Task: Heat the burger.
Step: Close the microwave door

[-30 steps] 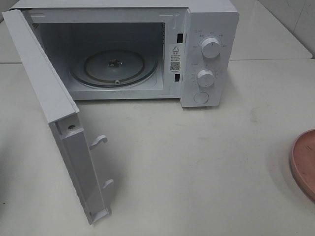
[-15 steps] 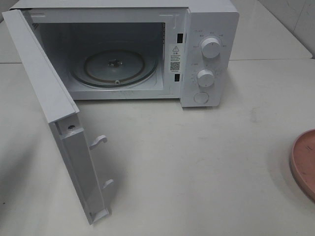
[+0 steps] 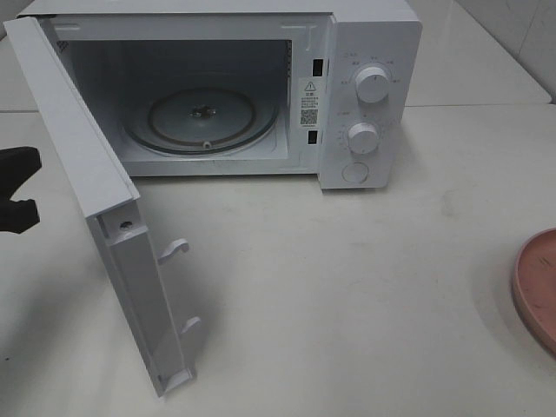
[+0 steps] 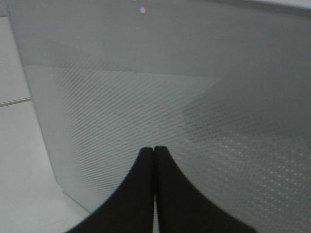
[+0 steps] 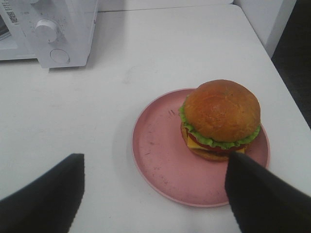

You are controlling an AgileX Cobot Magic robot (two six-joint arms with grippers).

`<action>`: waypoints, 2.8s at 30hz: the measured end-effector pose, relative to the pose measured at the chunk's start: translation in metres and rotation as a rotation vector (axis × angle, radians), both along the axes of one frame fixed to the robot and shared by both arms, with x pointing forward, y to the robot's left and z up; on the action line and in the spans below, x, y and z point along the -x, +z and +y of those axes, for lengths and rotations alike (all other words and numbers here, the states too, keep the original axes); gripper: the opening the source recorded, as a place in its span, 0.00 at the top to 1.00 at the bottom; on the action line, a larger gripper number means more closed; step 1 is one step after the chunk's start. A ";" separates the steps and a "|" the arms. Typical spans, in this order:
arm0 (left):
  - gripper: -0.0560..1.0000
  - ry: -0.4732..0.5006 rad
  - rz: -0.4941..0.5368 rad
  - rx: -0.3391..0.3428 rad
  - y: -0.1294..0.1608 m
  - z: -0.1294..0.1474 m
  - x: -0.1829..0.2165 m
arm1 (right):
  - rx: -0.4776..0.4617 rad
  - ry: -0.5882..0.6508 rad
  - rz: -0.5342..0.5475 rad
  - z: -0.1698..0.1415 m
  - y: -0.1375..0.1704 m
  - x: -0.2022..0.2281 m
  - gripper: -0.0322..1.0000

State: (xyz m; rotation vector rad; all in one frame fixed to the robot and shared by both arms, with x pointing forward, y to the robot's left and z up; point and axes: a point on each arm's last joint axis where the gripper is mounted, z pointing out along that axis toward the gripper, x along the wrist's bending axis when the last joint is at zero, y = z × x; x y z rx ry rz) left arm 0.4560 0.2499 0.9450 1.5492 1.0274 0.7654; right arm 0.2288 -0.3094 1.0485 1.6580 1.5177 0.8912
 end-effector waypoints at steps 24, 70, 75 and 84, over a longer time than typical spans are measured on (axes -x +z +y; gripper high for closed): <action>0.95 0.067 -0.006 0.018 -0.011 -0.067 -0.023 | 0.000 0.000 0.000 0.000 0.000 0.000 0.23; 0.95 0.312 0.058 -0.023 -0.004 -0.176 -0.113 | 0.000 0.000 0.000 0.000 0.000 0.000 0.23; 0.95 0.267 0.095 -0.041 -0.003 -0.188 -0.116 | 0.000 0.000 0.000 0.000 0.000 0.000 0.23; 0.95 0.270 0.029 -0.111 0.013 -0.207 -0.103 | 0.000 0.000 0.000 0.000 0.000 0.000 0.23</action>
